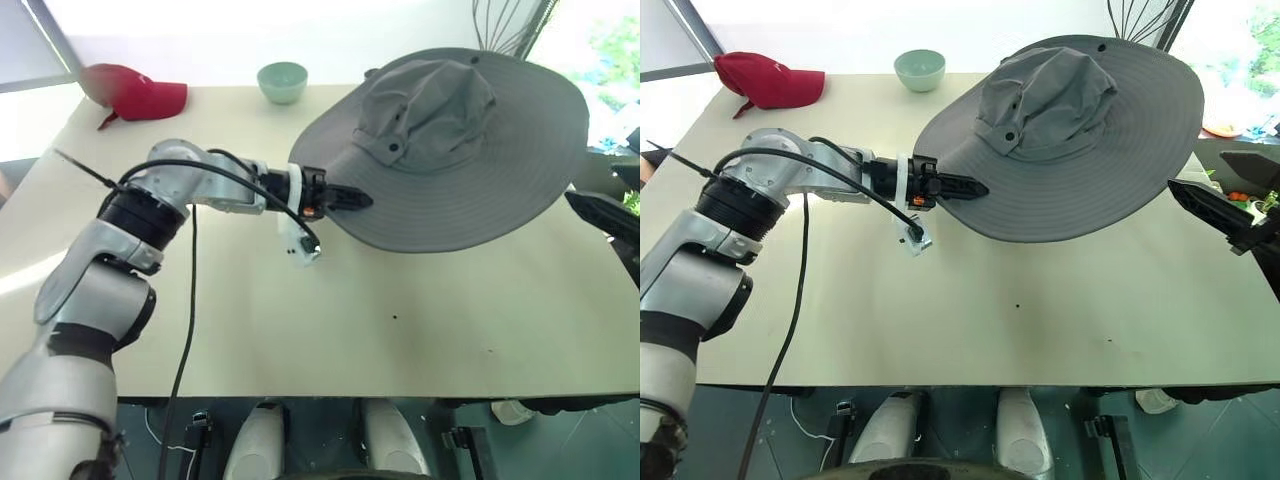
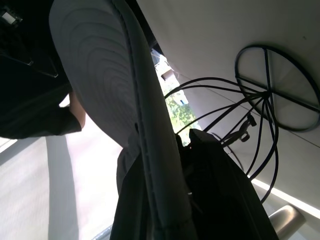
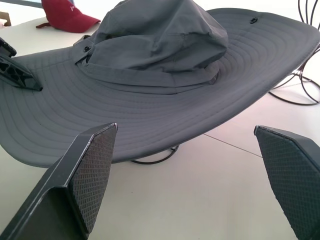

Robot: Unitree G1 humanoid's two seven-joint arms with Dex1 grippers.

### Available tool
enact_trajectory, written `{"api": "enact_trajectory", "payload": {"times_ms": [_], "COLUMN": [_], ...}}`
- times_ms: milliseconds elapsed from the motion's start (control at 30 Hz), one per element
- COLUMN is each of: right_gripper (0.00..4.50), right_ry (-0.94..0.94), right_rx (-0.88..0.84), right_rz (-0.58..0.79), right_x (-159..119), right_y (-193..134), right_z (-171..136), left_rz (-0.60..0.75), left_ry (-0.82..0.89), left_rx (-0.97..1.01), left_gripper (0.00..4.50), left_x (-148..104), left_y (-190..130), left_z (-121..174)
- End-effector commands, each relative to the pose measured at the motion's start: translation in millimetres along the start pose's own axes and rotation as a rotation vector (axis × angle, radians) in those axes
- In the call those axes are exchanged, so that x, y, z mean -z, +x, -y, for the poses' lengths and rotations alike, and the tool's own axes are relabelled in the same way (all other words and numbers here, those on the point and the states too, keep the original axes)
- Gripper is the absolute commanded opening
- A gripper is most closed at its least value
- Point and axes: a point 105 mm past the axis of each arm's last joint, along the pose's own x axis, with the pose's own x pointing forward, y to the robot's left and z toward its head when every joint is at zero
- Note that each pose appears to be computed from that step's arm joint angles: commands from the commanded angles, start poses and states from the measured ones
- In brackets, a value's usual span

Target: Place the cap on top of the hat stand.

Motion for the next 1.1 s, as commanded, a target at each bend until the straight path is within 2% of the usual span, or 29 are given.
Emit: {"api": "enact_trajectory", "payload": {"times_ms": [33,200,367,500,567,667,767,800,867,933,1100], "right_gripper": [4.50,4.50,4.50,4.50,4.50,4.50,4.50,4.50,4.50,4.50,4.50], "right_ry": [-0.031,-0.027,-0.042,-0.070,-0.075,-0.079,-0.079,-0.079,-0.075,-0.071,-0.065], "right_rx": [0.011,0.006,0.019,0.042,0.049,0.056,0.056,0.053,0.048,0.047,0.046], "right_rz": [0.035,0.034,0.003,-0.033,-0.039,-0.042,-0.040,-0.039,-0.037,-0.037,-0.031], "right_x": [-9.7,-6.2,-1.0,2.1,1.3,0.3,-0.1,0.2,1.5,3.3,5.6], "right_y": [-1.1,0.5,-4.8,-13.1,-16.7,-18.3,-18.0,-17.4,-16.6,-16.4,-14.8], "right_z": [1.1,-0.8,0.6,4.7,6.6,7.8,6.6,4.6,1.3,-0.1,-3.2], "left_rz": [0.035,0.113,0.102,0.068,0.092,0.159,0.160,0.146,0.053,0.025,0.051], "left_ry": [0.102,0.186,0.128,0.036,0.028,0.104,0.141,0.108,-0.115,-0.261,-0.326], "left_rx": [0.037,0.006,0.008,-0.038,-0.044,-0.035,-0.032,-0.043,-0.129,-0.202,-0.196], "left_gripper": [0.25,0.25,0.25,0.25,0.25,0.25,0.25,0.25,0.25,0.25,0.25], "left_x": [6.8,4.5,7.7,10.6,6.3,-1.6,3.3,6.2,15.9,18.8,10.4], "left_y": [-6.2,-6.6,-8.9,-5.5,-3.8,-2.1,-1.3,-1.2,0.1,1.2,6.7], "left_z": [0.8,-1.9,10.2,9.5,10.2,12.3,12.7,10.5,-0.9,-10.4,-10.3]}}
